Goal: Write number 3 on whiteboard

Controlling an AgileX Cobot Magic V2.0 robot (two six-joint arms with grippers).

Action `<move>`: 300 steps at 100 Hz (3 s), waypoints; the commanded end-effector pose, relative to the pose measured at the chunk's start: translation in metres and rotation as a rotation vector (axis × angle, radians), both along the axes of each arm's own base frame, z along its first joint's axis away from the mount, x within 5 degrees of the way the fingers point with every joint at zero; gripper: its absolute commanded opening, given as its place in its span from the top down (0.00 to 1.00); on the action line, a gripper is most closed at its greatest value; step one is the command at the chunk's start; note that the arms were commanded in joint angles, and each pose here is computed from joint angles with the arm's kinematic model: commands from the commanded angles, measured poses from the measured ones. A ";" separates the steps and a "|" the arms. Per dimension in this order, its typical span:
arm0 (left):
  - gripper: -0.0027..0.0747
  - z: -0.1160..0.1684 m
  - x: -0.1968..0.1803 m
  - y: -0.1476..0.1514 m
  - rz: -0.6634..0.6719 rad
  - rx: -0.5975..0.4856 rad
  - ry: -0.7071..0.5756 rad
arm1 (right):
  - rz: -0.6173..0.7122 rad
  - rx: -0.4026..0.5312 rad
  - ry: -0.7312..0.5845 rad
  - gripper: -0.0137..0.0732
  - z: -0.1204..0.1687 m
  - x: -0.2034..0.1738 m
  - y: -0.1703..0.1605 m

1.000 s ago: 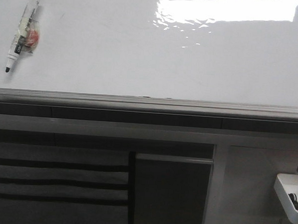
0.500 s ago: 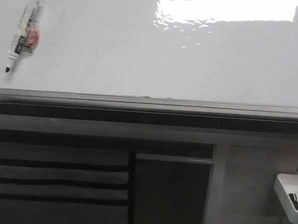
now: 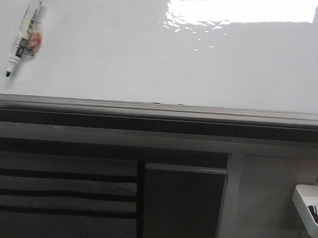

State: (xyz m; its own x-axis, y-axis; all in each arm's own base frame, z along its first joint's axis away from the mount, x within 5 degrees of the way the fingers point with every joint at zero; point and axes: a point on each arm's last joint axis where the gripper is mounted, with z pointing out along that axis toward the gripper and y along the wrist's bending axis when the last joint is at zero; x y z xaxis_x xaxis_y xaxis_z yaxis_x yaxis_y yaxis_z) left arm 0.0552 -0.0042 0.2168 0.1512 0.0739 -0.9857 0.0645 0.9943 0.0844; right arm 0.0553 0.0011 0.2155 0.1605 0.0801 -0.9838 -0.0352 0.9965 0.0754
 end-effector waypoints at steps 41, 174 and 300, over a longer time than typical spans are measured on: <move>0.99 0.079 -0.027 -0.001 -0.059 -0.152 -0.074 | 0.064 0.111 0.118 0.91 0.051 -0.016 0.005; 0.35 0.129 -0.001 -0.004 -0.047 -0.046 0.255 | 0.077 -0.065 0.234 0.40 0.107 -0.004 0.007; 0.60 0.097 0.093 -0.037 -0.212 0.073 0.514 | 0.100 -0.015 0.229 0.26 0.108 -0.004 0.009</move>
State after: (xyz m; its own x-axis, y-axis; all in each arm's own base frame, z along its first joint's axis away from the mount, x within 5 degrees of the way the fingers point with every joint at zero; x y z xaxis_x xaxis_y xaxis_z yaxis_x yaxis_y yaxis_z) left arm 0.1305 -0.0352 0.3016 -0.4131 0.1979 -0.8889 0.3183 0.9459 0.0626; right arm 0.0488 0.0114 0.3109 -0.1422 0.0584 -0.9881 -0.1284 0.9887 0.0769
